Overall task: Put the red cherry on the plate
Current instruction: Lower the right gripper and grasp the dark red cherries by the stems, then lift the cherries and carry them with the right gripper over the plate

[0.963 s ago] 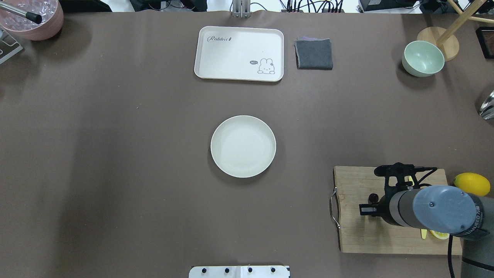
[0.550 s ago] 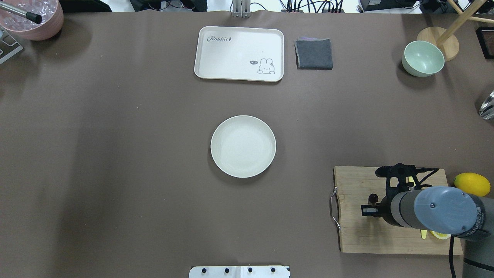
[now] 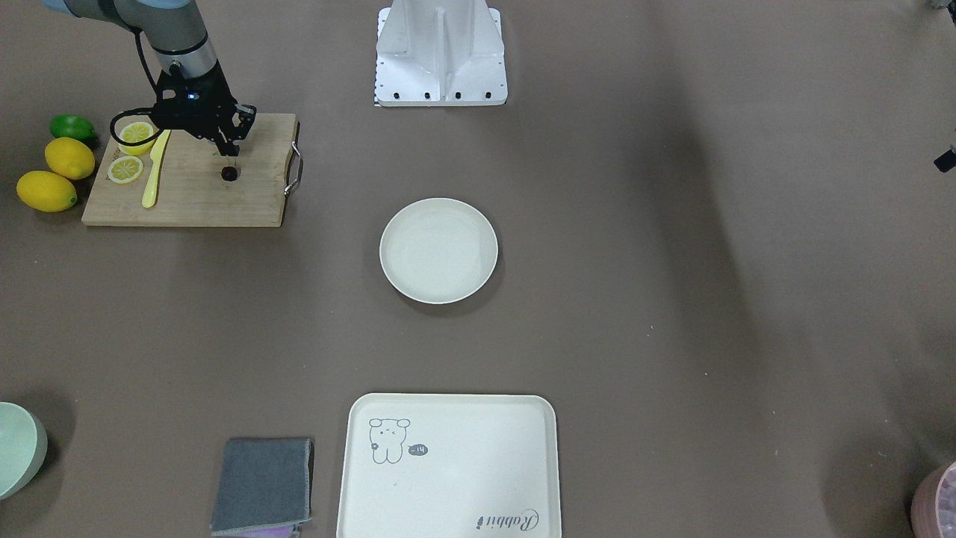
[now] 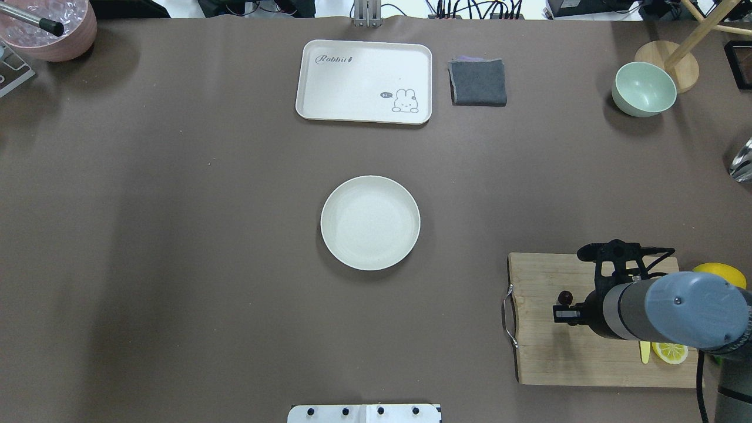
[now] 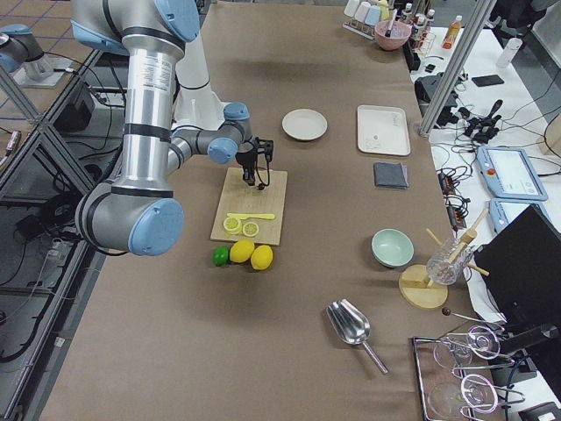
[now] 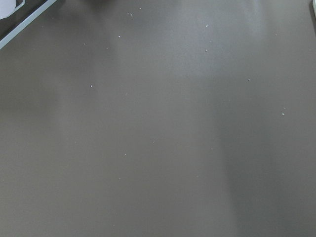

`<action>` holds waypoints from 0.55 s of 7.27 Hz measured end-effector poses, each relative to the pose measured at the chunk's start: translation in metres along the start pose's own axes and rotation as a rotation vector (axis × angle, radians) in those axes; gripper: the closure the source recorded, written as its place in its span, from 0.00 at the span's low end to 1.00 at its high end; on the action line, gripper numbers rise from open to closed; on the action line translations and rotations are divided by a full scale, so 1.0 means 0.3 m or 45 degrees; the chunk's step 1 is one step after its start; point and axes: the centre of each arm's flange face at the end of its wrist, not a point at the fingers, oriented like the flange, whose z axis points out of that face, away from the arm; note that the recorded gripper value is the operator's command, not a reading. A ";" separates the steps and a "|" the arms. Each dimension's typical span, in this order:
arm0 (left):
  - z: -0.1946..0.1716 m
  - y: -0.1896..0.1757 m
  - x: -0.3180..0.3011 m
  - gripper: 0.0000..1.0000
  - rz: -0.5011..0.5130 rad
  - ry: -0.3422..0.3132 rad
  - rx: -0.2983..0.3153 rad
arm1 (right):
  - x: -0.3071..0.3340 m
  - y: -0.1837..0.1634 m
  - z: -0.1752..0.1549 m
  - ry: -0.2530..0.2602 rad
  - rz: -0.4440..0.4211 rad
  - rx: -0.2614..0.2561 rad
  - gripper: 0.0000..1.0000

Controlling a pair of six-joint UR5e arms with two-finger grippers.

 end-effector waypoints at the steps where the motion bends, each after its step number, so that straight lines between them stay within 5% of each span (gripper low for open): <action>1: -0.002 0.000 0.001 0.02 0.001 0.000 0.001 | 0.011 -0.036 -0.057 -0.027 0.027 -0.017 1.00; 4: -0.005 0.007 0.001 0.02 0.001 -0.001 0.003 | 0.088 -0.195 -0.339 -0.054 0.061 -0.076 1.00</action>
